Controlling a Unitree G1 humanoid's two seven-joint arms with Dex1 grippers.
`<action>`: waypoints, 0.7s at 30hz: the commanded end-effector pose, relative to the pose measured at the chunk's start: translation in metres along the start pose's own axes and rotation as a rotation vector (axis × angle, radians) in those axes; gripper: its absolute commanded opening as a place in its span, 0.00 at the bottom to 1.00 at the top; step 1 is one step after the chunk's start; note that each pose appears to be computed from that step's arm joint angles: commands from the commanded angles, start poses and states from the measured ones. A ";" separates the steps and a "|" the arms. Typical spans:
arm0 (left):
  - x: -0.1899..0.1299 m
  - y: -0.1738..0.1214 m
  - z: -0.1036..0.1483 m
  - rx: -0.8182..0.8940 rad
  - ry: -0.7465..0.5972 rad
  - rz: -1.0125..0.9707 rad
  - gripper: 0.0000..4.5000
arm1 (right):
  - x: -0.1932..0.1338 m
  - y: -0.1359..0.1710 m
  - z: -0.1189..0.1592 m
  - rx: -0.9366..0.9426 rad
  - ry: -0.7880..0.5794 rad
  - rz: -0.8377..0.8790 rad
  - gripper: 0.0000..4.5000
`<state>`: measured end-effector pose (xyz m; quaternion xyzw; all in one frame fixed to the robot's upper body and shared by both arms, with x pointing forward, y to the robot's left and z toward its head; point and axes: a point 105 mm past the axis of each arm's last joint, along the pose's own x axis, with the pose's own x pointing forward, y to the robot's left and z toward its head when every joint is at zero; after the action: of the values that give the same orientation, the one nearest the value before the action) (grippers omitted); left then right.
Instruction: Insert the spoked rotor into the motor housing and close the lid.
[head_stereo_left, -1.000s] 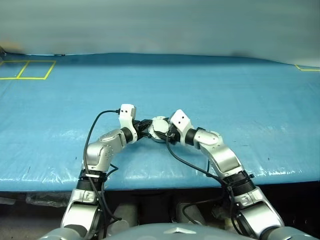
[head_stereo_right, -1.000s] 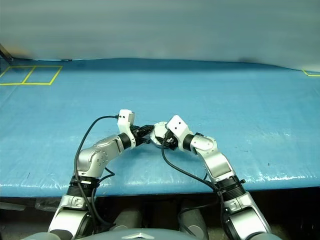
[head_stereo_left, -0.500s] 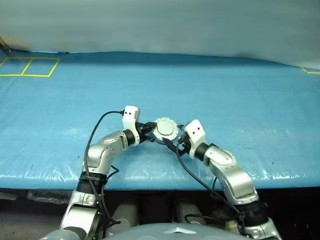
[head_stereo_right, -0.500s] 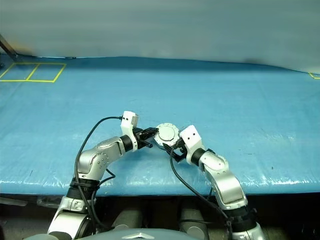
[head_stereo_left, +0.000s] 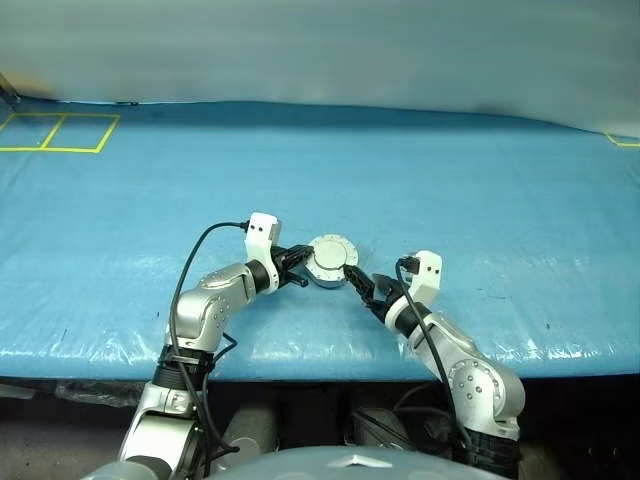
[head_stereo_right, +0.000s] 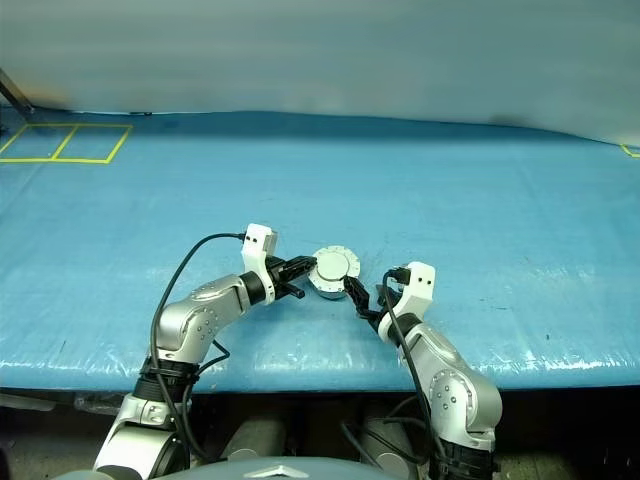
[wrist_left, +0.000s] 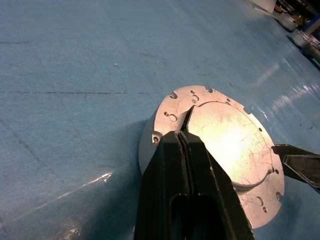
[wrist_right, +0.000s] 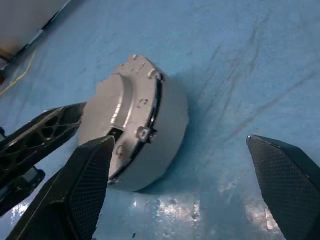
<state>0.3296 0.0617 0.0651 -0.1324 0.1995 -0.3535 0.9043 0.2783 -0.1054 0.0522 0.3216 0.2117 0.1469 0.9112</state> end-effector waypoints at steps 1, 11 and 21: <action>0.002 -0.002 -0.010 -0.005 0.032 -0.006 0.00 | 0.014 0.030 -0.001 0.245 -0.050 0.103 0.99; 0.002 -0.002 -0.015 -0.006 0.045 0.000 0.00 | 0.022 0.055 -0.009 0.454 -0.002 0.232 0.99; 0.001 -0.001 -0.016 -0.006 0.047 0.004 0.00 | 0.021 0.057 -0.006 0.641 -0.030 0.286 0.71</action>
<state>0.3295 0.0642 0.0631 -0.1294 0.1990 -0.3480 0.9070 0.2894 -0.0774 0.0589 0.5416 0.2165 0.1688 0.7946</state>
